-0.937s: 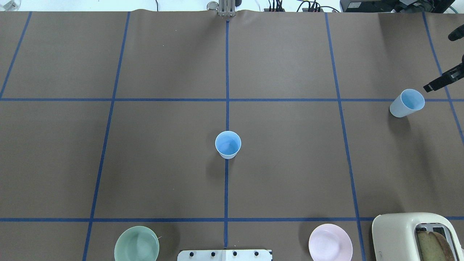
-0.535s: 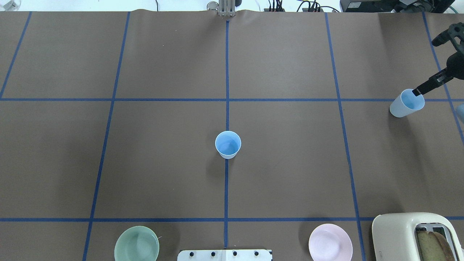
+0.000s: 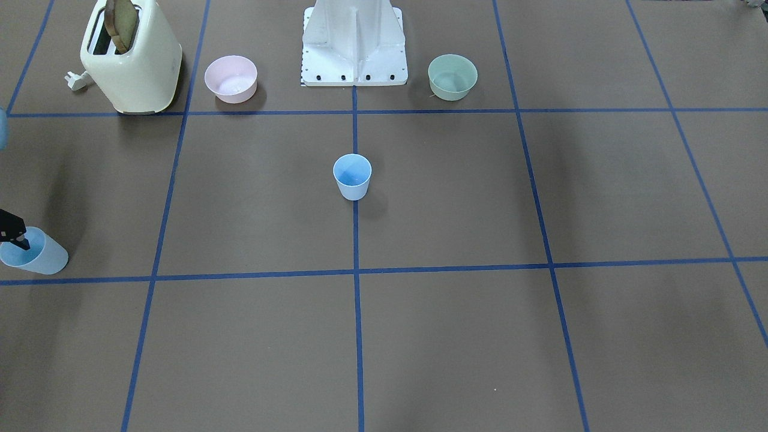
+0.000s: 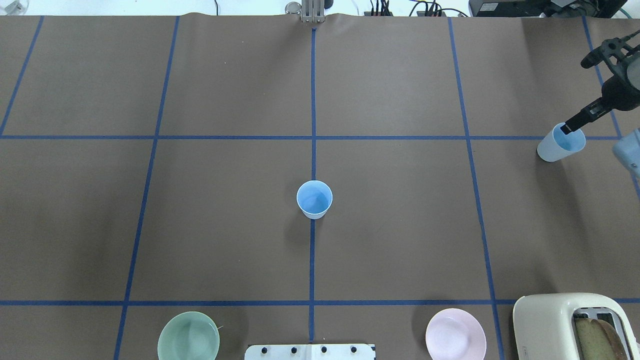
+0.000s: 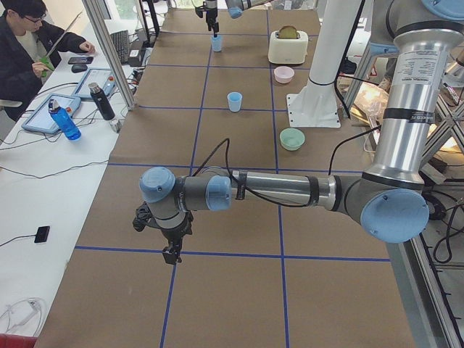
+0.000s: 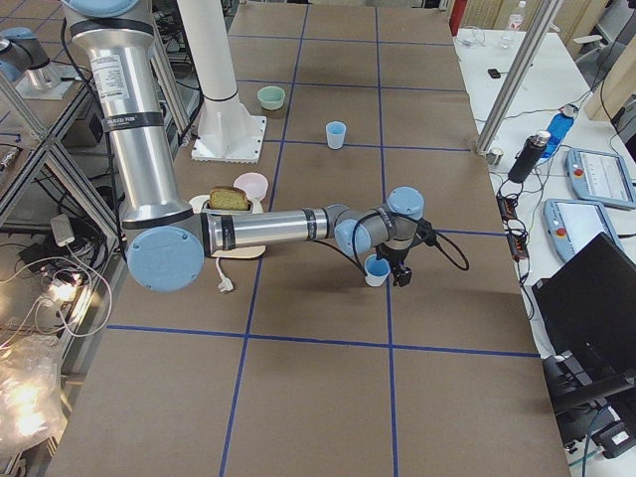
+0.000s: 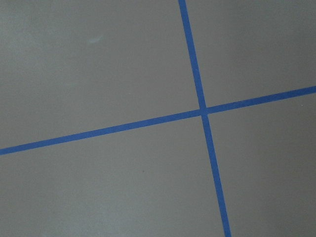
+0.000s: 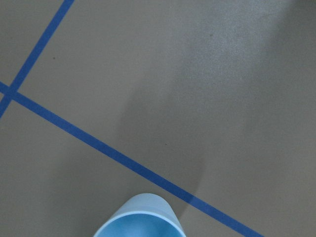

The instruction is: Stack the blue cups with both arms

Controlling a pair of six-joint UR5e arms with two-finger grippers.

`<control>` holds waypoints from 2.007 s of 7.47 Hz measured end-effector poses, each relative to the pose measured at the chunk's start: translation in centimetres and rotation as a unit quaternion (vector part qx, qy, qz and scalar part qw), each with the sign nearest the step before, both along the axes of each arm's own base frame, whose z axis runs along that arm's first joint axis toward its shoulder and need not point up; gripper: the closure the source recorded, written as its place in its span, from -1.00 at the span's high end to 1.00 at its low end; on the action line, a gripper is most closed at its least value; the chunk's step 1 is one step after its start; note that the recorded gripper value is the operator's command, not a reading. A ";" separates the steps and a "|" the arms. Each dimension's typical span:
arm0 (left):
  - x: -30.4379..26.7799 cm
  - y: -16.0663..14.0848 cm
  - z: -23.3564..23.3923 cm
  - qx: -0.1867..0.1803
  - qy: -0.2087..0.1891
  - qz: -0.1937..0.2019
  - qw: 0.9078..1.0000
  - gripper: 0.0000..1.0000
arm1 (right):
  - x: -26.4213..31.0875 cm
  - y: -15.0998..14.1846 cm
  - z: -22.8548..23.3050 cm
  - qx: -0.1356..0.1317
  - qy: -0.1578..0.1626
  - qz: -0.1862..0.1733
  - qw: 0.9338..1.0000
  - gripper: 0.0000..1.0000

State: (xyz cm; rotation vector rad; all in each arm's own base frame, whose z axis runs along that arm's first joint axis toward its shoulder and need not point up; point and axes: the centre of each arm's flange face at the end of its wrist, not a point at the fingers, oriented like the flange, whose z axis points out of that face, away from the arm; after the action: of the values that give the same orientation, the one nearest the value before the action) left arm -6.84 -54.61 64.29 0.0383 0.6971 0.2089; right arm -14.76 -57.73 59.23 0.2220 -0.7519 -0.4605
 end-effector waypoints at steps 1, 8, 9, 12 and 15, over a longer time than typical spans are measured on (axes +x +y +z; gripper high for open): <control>0.0 0.0 0.1 0.000 0.000 0.000 1.000 0.97 | 0.0 0.0 0.8 -0.006 0.003 0.000 1.000 -0.91; 0.0 0.7 0.6 -0.008 0.002 -0.005 1.000 0.97 | 0.1 -1.0 -4.1 0.014 -0.024 0.012 1.000 -1.00; 0.0 1.0 0.5 -0.021 0.002 -0.021 1.000 0.97 | 0.4 -1.7 -6.8 0.007 -0.050 0.027 0.998 -1.00; 0.4 5.1 -0.8 -0.046 0.024 -0.065 0.997 0.97 | -2.4 -2.2 -20.0 -0.048 -0.107 0.099 0.988 -1.00; 0.6 6.6 -0.9 -0.050 0.030 -0.067 0.996 0.97 | -14.5 2.0 -36.9 -0.125 -0.107 0.156 0.974 -1.00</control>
State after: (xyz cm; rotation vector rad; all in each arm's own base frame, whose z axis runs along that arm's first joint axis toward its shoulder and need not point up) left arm -6.24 -47.98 63.42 -0.0047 0.7611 0.0439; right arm -29.25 -55.76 22.30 0.1507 -0.9589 -0.0400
